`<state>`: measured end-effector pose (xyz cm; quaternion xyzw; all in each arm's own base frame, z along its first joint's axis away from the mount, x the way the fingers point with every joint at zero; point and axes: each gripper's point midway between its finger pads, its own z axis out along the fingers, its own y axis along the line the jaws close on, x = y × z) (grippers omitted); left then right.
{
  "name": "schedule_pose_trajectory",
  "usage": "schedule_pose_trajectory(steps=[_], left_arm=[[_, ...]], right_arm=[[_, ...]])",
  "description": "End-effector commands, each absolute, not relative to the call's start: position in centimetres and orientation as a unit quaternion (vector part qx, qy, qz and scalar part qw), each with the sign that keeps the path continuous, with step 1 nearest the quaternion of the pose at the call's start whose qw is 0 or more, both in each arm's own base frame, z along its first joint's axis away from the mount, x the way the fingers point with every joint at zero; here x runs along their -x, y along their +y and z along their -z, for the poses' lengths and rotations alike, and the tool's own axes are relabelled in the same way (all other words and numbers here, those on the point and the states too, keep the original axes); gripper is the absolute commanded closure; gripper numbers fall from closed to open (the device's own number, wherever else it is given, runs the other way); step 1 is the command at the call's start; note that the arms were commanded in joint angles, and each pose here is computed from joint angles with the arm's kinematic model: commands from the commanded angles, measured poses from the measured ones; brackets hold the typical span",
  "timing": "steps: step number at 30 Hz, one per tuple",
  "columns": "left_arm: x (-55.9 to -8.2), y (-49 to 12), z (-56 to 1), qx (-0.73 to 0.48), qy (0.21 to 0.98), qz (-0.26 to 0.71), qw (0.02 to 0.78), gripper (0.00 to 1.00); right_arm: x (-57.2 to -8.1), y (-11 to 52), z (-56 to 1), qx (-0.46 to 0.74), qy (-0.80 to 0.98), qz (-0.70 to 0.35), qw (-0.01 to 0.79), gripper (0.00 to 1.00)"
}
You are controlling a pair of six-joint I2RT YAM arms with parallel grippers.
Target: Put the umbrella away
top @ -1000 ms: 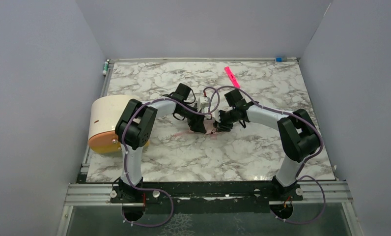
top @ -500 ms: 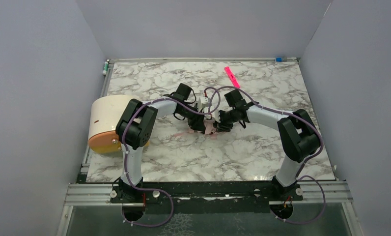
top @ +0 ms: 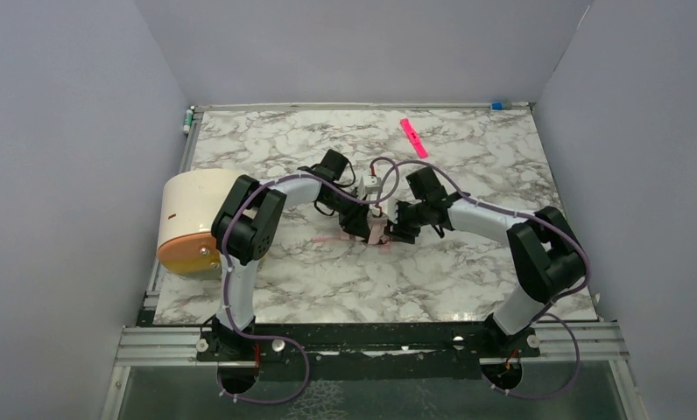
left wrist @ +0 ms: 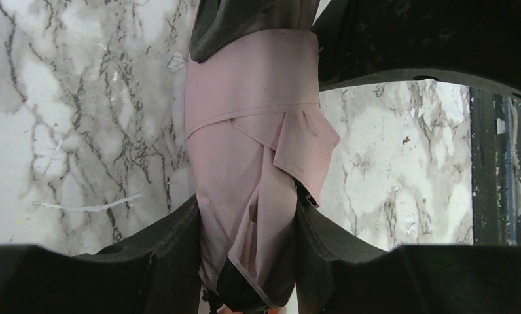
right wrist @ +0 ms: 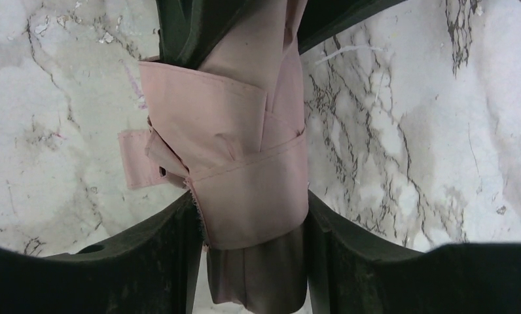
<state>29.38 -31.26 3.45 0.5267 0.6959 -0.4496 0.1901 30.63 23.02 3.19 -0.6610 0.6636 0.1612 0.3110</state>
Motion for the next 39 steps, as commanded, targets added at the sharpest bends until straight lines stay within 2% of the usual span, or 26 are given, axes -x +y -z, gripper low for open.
schedule_pose_trajectory(steps=[1,4,7,13,17,21,25,27,30,39], left_arm=[[-25.7,-29.2,0.5,-0.498,0.741,0.442,0.089,1.0],[-25.9,-29.1,0.6,-0.497,0.742,0.441,0.091,1.0],[-26.2,-29.0,0.6,-0.495,0.744,0.439,0.091,1.0],[-26.6,-29.0,0.7,-0.494,0.749,0.432,0.093,1.0],[-27.2,-28.7,0.9,-0.494,0.759,0.412,0.103,1.0],[-27.8,-28.4,0.8,-0.491,0.769,0.393,0.114,1.0],[-28.4,-28.2,0.8,-0.483,0.782,0.375,0.122,1.0],[-28.7,-28.1,1.0,-0.474,0.791,0.366,0.122,1.0],[-29.1,-27.9,1.3,-0.458,0.807,0.351,0.121,1.0],[-29.7,-27.1,1.7,-0.433,0.833,0.319,0.129,1.0]], right_arm=[[-31.4,22.0,-4.6,0.635,0.684,-0.127,0.334,0.41],[-30.8,21.1,-3.9,0.635,0.694,-0.117,0.317,0.35],[-30.6,20.3,-3.7,0.627,0.701,-0.101,0.325,0.32],[-32.0,20.7,-8.5,0.567,0.696,-0.082,0.433,0.32],[-32.2,21.5,-12.3,0.507,0.69,-0.108,0.504,0.33],[-32.8,20.9,-15.1,0.365,0.739,-0.139,0.549,0.34],[-31.6,19.4,-14.7,0.153,0.83,-0.192,0.501,0.37],[-30.2,19.5,-14.2,0.101,0.85,-0.225,0.466,0.37],[-27.9,19.2,-12.6,0.072,0.872,-0.242,0.42,0.37],[-25.0,19.0,-9.6,0.031,0.88,-0.228,0.416,0.36]])
